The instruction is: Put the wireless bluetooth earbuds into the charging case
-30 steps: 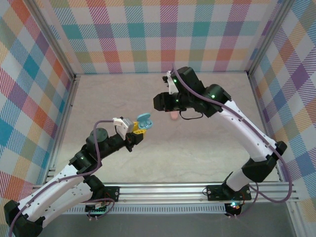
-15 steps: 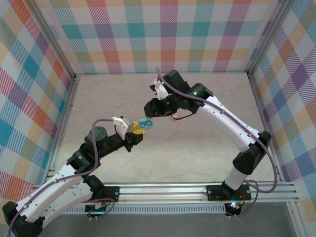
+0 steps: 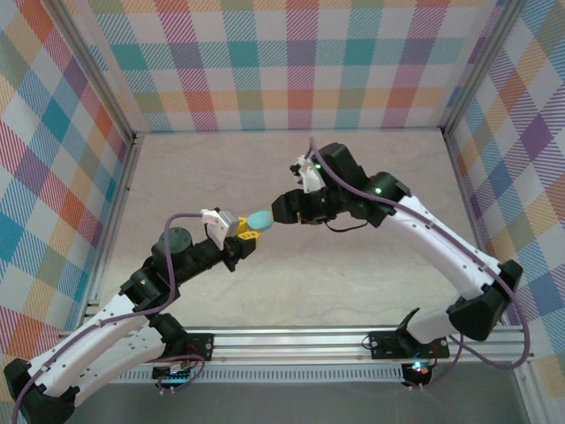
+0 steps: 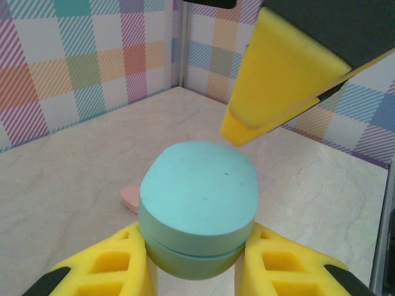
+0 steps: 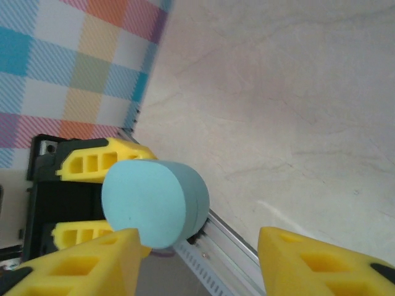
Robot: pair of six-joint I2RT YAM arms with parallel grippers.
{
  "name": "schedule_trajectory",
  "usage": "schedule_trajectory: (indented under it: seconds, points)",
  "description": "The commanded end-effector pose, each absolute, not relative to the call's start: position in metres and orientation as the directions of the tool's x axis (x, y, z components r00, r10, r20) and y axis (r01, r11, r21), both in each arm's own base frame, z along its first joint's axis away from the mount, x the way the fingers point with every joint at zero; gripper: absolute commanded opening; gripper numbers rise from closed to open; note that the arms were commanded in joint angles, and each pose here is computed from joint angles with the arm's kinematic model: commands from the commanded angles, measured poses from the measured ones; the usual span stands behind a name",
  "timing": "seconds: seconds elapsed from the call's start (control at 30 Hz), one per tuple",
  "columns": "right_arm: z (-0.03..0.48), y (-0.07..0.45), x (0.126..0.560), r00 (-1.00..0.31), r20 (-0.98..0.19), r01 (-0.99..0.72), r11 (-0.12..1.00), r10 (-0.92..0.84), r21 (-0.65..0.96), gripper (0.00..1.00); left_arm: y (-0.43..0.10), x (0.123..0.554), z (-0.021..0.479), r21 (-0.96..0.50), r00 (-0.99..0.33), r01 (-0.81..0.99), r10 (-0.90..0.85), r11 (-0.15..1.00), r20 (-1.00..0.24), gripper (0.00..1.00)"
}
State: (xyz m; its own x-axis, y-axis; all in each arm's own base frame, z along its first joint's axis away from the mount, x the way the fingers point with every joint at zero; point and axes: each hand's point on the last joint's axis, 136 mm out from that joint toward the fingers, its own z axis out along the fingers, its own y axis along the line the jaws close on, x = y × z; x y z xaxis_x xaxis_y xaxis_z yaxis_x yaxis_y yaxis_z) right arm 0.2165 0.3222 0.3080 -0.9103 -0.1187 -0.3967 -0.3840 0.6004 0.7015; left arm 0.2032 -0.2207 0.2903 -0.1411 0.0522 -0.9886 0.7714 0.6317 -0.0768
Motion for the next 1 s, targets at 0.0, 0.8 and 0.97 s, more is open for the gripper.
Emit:
schedule_trajectory:
  seconds: [0.0,0.8,0.97]
  points:
    - [0.333,0.325,0.226,-0.934,-0.357,-0.322,0.440,-0.003,0.839,0.56,-0.216,0.204,0.322,-0.100,-0.092,0.758,-0.046,0.644,-0.995,0.18]
    - [0.324,0.349,0.216,-0.985,-0.155,-0.167,0.207,-0.075,0.964,0.57,-0.243,0.210,0.349,-0.187,-0.127,0.812,-0.145,0.553,-0.981,0.18]
    - [0.326,0.354,0.213,-0.987,-0.117,-0.134,0.166,-0.107,0.977,0.52,-0.243,0.214,0.347,-0.189,-0.130,0.803,-0.143,0.565,-0.981,0.18]
